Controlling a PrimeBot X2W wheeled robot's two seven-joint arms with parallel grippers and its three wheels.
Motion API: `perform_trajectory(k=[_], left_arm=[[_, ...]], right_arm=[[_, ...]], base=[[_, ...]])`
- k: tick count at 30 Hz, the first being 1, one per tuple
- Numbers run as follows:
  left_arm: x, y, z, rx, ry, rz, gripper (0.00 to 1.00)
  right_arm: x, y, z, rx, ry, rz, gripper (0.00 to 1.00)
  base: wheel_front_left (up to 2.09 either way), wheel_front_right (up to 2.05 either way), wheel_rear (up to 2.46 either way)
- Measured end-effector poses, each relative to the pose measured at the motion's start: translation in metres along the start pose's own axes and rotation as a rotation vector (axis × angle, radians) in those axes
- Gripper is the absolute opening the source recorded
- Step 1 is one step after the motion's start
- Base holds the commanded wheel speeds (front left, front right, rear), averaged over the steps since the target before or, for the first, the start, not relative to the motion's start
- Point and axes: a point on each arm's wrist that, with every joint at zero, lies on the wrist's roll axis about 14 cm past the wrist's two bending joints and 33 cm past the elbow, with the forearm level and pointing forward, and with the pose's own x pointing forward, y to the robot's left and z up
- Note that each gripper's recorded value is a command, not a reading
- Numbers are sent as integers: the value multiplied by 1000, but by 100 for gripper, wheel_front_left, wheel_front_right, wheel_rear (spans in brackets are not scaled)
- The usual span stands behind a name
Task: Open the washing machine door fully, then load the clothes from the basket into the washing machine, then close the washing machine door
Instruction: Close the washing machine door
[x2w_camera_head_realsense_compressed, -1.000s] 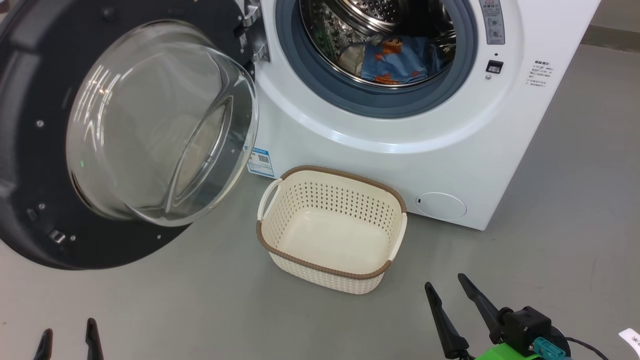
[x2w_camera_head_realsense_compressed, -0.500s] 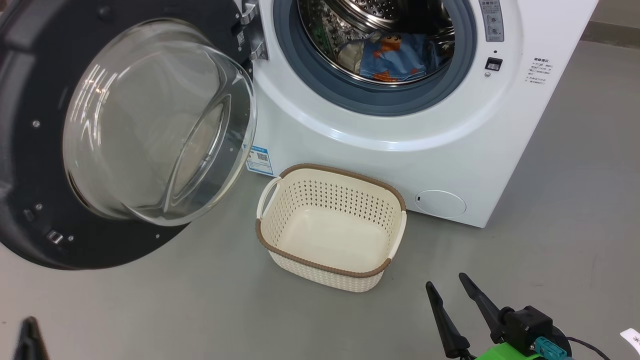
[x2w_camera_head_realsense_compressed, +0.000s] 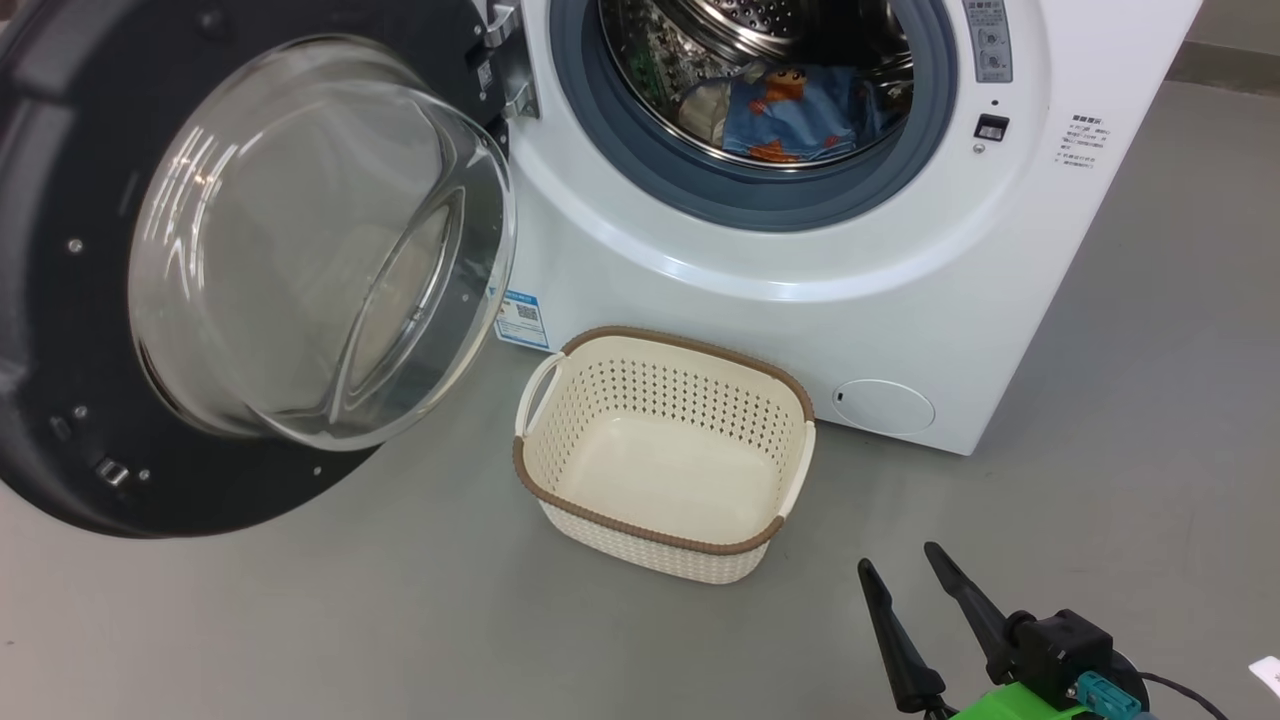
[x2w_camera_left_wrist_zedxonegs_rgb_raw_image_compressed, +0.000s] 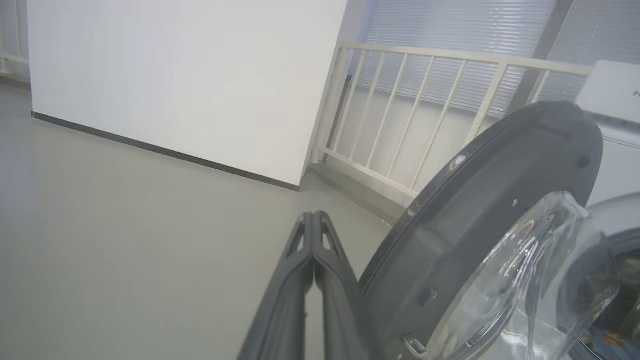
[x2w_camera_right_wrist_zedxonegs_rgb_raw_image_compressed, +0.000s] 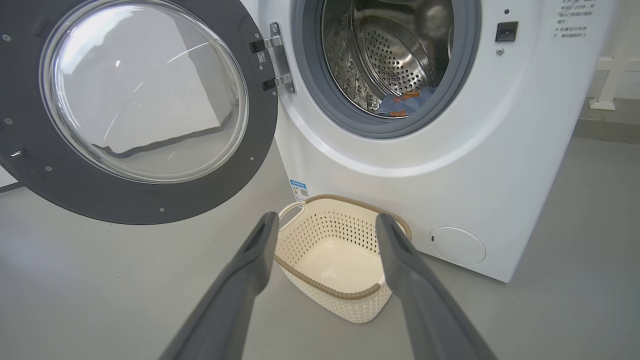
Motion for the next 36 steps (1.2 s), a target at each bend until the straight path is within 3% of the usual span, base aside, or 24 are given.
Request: perform_trajectory(k=[9,18,25,36], left_arm=[[36,29,27,-93,-45,92,0],[76,46,36,-489,-3,195,0],[94,27,25,-780,163,128,0],[102,0,7,-896,339,36,0]], right_arm=[[0,-3,-1,5,1,-9,100],[-1,-9,-7,11,15,-24,100],[2,-14,-7,5,14,-33,100],[3,-22,-12,0,35,-48,100]], base=[[0,0,0],[0,0,0],[0,0,0],[0,0,0]])
